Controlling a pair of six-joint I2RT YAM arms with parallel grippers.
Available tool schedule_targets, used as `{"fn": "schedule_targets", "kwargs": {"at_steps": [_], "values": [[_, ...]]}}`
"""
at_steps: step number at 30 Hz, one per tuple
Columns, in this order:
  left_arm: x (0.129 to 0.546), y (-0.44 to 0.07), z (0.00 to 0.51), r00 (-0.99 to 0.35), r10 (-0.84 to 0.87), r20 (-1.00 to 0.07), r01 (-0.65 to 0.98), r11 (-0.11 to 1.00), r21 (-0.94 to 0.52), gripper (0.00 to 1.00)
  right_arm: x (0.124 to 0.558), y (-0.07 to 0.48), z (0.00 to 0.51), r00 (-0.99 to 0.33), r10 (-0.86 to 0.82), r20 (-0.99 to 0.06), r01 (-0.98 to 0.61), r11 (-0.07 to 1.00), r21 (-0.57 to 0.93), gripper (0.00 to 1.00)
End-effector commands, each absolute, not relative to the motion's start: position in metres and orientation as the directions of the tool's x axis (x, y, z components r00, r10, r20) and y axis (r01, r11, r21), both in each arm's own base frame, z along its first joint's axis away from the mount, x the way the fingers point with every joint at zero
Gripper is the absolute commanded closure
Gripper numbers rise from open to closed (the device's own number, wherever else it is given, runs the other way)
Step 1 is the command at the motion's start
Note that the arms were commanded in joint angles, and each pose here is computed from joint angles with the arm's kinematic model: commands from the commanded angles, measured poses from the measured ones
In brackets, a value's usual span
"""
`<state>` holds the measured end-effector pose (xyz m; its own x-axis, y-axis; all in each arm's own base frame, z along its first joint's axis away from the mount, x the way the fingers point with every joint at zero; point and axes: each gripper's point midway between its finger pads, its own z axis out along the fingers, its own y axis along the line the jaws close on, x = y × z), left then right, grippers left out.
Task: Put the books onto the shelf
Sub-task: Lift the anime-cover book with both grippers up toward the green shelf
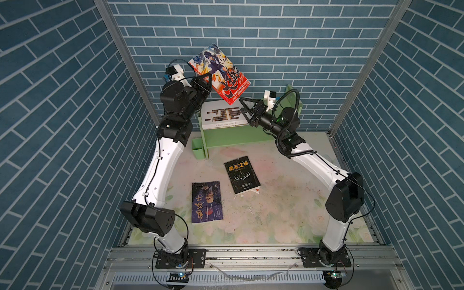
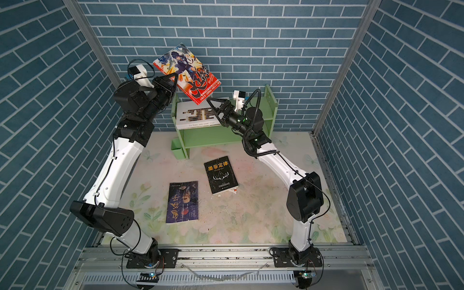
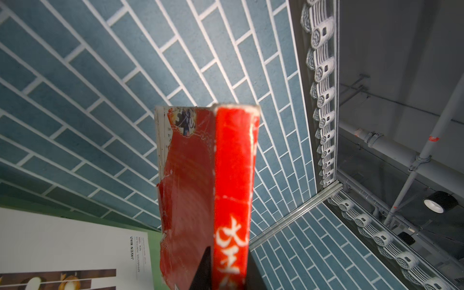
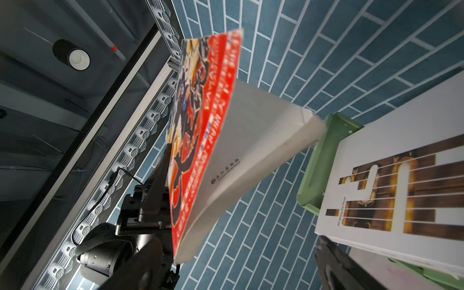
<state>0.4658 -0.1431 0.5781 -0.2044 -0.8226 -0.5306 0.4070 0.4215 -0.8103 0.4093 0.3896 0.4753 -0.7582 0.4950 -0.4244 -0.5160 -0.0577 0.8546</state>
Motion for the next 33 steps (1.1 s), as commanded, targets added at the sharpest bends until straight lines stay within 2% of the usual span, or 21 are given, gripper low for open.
{"fn": "schedule_targets", "kwargs": {"at_steps": [1,7,10,12,16,20,24,25,27,31,33], "values": [[0.444,-0.151,0.622,-0.139,-0.84,-0.525,0.528,0.386,-0.756,1.0,0.393,0.389,0.512,-0.767,0.471,-0.435,-0.554,-0.144,0.82,0.04],[0.446,-0.183,0.61,-0.224,-0.821,-0.525,0.542,0.342,-0.767,1.0,0.398,0.389,0.527,-0.768,0.484,-0.419,-0.568,-0.213,0.795,0.04],[0.444,-0.189,0.607,-0.254,-0.821,-0.511,0.549,0.312,-0.775,1.0,0.404,0.388,0.527,-0.766,0.492,-0.414,-0.564,-0.204,0.8,0.1],[0.441,-0.19,0.606,-0.257,-0.824,-0.505,0.554,0.302,-0.776,1.0,0.411,0.383,0.525,-0.76,0.51,-0.403,-0.557,-0.191,0.808,0.18],[0.432,-0.187,0.604,-0.253,-0.826,-0.504,0.551,0.305,-0.777,1.0,0.424,0.369,0.514,-0.742,0.556,-0.374,-0.537,-0.159,0.829,0.43],[0.43,-0.188,0.597,-0.273,-0.825,-0.495,0.54,0.294,-0.788,0.99,0.433,0.359,0.505,-0.725,0.59,-0.355,-0.521,-0.133,0.843,0.59],[0.429,-0.193,0.59,-0.323,-0.824,-0.466,0.534,0.248,-0.808,0.95,0.439,0.353,0.504,-0.717,0.597,-0.36,-0.522,-0.119,0.844,0.89],[0.429,-0.195,0.587,-0.334,-0.82,-0.465,0.53,0.244,-0.812,0.92,0.44,0.353,0.504,-0.718,0.594,-0.363,-0.523,-0.117,0.844,0.95],[0.429,-0.196,0.581,-0.348,-0.813,-0.466,0.519,0.247,-0.818,0.8,0.441,0.351,0.506,-0.72,0.582,-0.378,-0.533,-0.115,0.838,0.97],[0.427,-0.19,0.567,-0.359,-0.802,-0.477,0.496,0.269,-0.826,0.31,0.434,0.346,0.512,-0.737,0.5,-0.455,-0.574,-0.107,0.812,1.0],[0.428,-0.185,0.56,-0.367,-0.794,-0.485,0.489,0.278,-0.827,0.17,0.428,0.344,0.513,-0.752,0.447,-0.485,-0.583,-0.107,0.805,1.0]]}}
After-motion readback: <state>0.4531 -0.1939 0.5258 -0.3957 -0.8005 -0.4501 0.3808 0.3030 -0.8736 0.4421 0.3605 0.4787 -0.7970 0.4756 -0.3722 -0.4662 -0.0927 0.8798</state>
